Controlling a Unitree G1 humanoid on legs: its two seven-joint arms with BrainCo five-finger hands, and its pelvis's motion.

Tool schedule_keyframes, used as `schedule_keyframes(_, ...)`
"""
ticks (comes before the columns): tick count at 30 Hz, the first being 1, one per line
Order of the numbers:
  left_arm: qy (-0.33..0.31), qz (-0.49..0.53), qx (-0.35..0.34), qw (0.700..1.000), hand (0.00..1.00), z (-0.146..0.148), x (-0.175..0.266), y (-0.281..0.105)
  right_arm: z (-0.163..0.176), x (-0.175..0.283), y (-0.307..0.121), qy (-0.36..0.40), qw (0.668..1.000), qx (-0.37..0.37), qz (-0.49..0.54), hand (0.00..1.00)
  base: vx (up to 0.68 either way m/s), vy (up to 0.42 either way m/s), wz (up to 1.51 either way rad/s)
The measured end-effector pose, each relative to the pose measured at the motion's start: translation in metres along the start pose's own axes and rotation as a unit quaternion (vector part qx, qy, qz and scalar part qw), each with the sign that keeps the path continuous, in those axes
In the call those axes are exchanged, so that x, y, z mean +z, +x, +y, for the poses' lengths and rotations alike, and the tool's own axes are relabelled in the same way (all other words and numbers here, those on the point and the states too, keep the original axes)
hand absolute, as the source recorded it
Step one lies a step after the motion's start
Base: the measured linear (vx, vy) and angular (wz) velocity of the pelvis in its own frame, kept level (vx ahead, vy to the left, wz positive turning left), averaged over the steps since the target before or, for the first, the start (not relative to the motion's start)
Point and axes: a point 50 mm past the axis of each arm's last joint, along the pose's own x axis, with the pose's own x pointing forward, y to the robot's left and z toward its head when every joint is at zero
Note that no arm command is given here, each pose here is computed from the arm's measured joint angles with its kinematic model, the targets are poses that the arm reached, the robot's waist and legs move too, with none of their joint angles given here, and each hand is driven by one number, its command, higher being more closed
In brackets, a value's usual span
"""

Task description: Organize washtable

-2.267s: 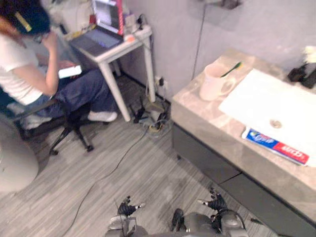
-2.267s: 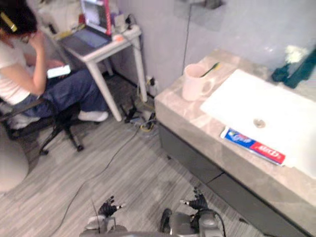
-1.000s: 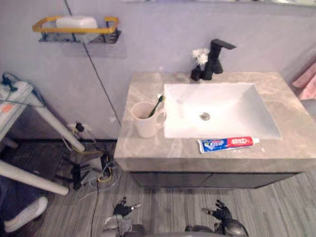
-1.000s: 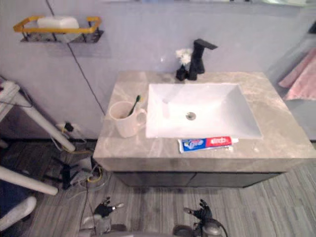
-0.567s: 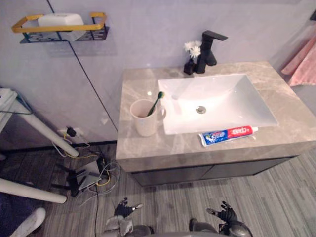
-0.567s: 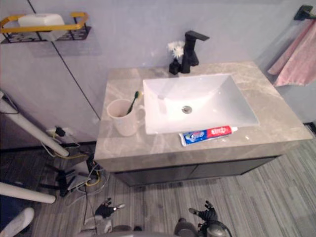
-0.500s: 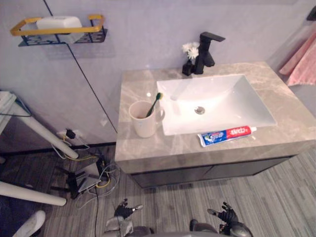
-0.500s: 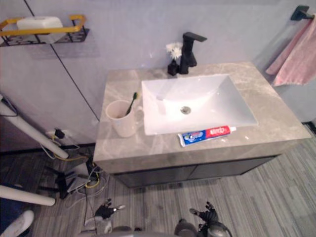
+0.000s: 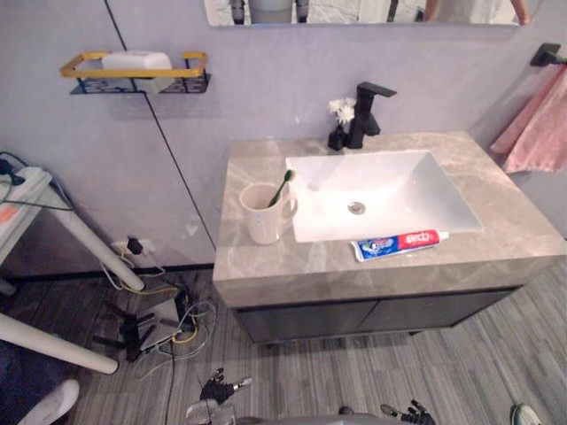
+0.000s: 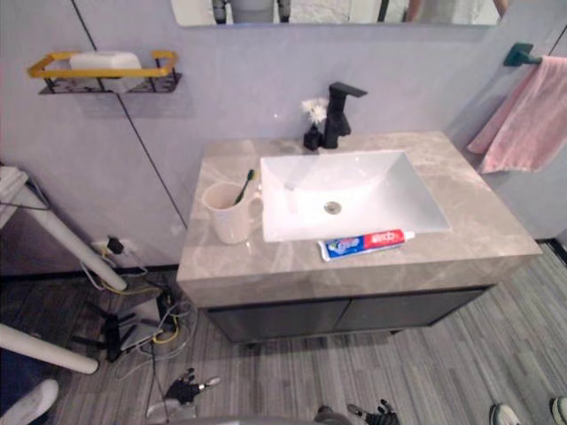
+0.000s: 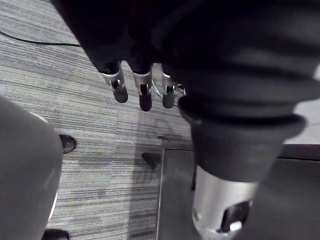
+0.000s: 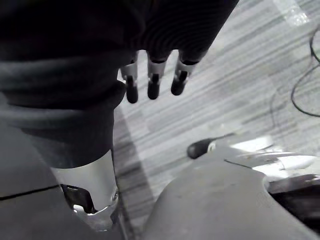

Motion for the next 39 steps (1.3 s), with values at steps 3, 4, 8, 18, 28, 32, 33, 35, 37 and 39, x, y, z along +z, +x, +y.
schedule_keyframes(3,0.021,-0.001,-0.006,1.000,0.00,0.000,0.000,0.000,-0.007,-0.002,-0.001,0.048,0.999,-0.014,0.002,0.00,-0.03,-0.013,-0.05)
schedule_keyframes(4,0.023,0.001,-0.001,1.000,0.00,0.004,-0.001,0.000,-0.019,0.001,-0.002,0.078,0.996,-0.035,-0.010,0.00,-0.03,-0.007,-0.09)
schedule_keyframes(8,0.023,0.005,0.001,1.000,0.00,0.006,-0.005,-0.002,-0.081,0.036,-0.011,0.132,0.979,-0.123,-0.099,0.00,-0.03,-0.003,-0.14)
schedule_keyframes(18,-0.003,0.000,0.022,1.000,0.00,0.017,-0.016,-0.010,-0.166,0.165,-0.125,0.031,0.850,-0.270,-0.451,0.00,0.00,-0.023,-0.08)
schedule_keyframes(28,-0.009,-0.002,0.006,1.000,0.00,0.015,-0.020,-0.012,-0.128,0.245,-0.216,-0.184,0.694,-0.274,-0.640,0.00,0.00,-0.005,-0.11)
schedule_keyframes(32,-0.001,-0.003,-0.002,1.000,0.00,0.015,-0.019,-0.012,-0.090,0.279,-0.235,-0.273,0.630,-0.196,-0.700,0.00,-0.01,-0.008,0.09)
schedule_keyframes(33,-0.001,-0.003,-0.003,1.000,0.00,0.015,-0.019,-0.012,-0.085,0.282,-0.236,-0.290,0.623,-0.185,-0.703,0.00,0.01,-0.018,0.29)
schedule_keyframes(35,0.009,-0.005,-0.008,1.000,0.00,0.013,-0.019,-0.012,-0.069,0.294,-0.240,-0.340,0.596,-0.149,-0.713,0.00,0.01,-0.017,0.27)
schedule_keyframes(37,0.017,-0.012,-0.013,1.000,0.00,0.012,-0.017,-0.012,-0.055,0.304,-0.238,-0.386,0.580,-0.116,-0.708,0.00,0.01,-0.010,0.22)
schedule_keyframes(39,0.022,-0.014,-0.015,1.000,0.00,0.011,-0.016,-0.012,-0.048,0.308,-0.228,-0.423,0.583,-0.092,-0.687,0.00,0.02,-0.020,0.30)
